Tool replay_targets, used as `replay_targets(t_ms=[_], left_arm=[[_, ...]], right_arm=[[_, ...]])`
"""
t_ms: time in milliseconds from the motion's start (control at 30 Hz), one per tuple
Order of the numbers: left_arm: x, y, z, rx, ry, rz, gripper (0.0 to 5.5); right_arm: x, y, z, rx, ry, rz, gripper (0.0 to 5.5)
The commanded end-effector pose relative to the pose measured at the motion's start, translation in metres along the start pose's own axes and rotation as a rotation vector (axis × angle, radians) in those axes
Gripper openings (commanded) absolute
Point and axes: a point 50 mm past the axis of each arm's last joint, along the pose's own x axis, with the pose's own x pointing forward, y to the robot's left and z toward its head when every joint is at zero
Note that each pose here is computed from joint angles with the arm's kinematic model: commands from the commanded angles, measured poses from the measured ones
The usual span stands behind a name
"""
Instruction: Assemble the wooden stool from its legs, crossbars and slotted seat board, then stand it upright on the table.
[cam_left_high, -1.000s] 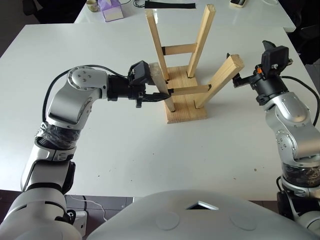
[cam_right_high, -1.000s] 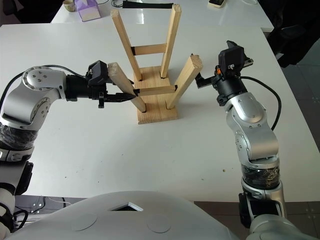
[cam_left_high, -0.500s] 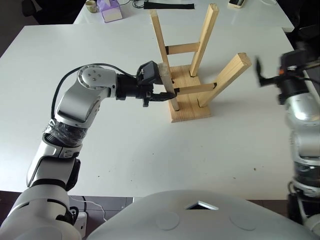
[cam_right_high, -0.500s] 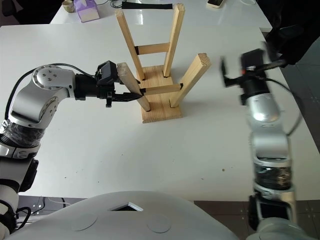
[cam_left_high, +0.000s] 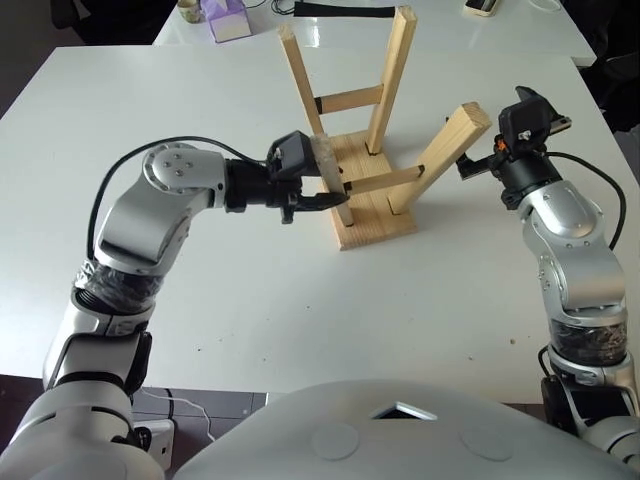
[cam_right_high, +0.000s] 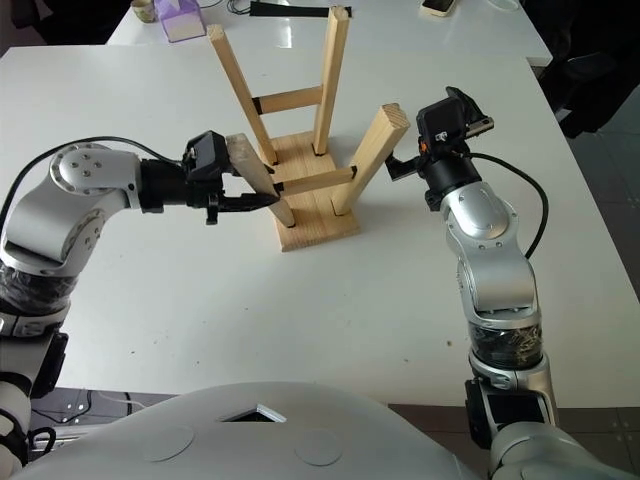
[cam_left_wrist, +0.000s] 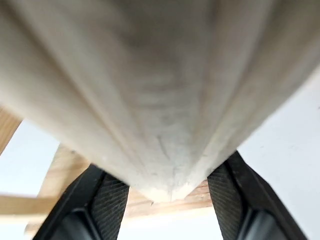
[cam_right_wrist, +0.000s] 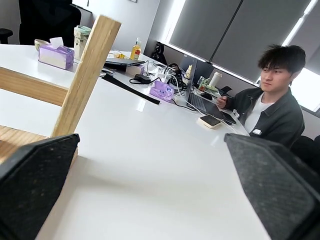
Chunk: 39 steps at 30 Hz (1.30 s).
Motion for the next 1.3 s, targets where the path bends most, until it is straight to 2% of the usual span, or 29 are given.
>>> replay_targets(t_ms=[33,167,333,433,567,800,833,1000,1133,1200,1300], left_arm=[[0.015,-0.012,0.003,-0.052,-0.049,-0.051,3.08],[0.012,-0.006,0.005,-0.075,-0.075,0.002,3.68],[0.013,-0.025,0.007,-0.131,-0.136,-0.098,3.74],[0.008,-0.022,-0.003,-0.117,-0.098,-0.046,3.74],[-0.020,-0.016,-0.024,-0.147,-0.047,0.056,3.74],[-0.081,-0.030,-0.067,-0.313,-0.031,0.195,3.74],[-0.089,-0.027,-0.074,-0.323,-0.010,0.234,3.74],[-0.113,0.016,-0.110,-0.350,0.043,0.508,2.96],[-0.119,0.055,-0.143,-0.285,0.184,0.785,2.96],[-0.121,0.066,-0.154,-0.166,0.276,0.887,2.96],[-0.118,0.075,-0.165,-0.106,0.288,0.999,2.96]], right_arm=[[0.001,0.013,-0.014,-0.016,-0.009,0.119,5.40],[-0.001,-0.002,-0.035,-0.033,0.040,0.053,5.40],[-0.001,-0.010,-0.049,-0.059,0.077,0.027,5.40],[-0.002,-0.016,-0.056,-0.099,0.115,0.024,5.40],[-0.011,-0.027,-0.069,-0.178,0.192,0.018,5.40],[-0.037,-0.025,-0.075,-0.177,0.261,0.079,5.40],[-0.041,-0.026,-0.075,-0.167,0.279,0.094,5.40],[-0.044,-0.024,-0.073,-0.144,0.364,0.229,4.62],[-0.048,-0.009,-0.071,-0.199,0.418,0.463,4.62],[-0.054,-0.006,-0.070,-0.223,0.436,0.567,4.62],[-0.056,-0.007,-0.071,-0.263,0.465,0.674,4.62]])
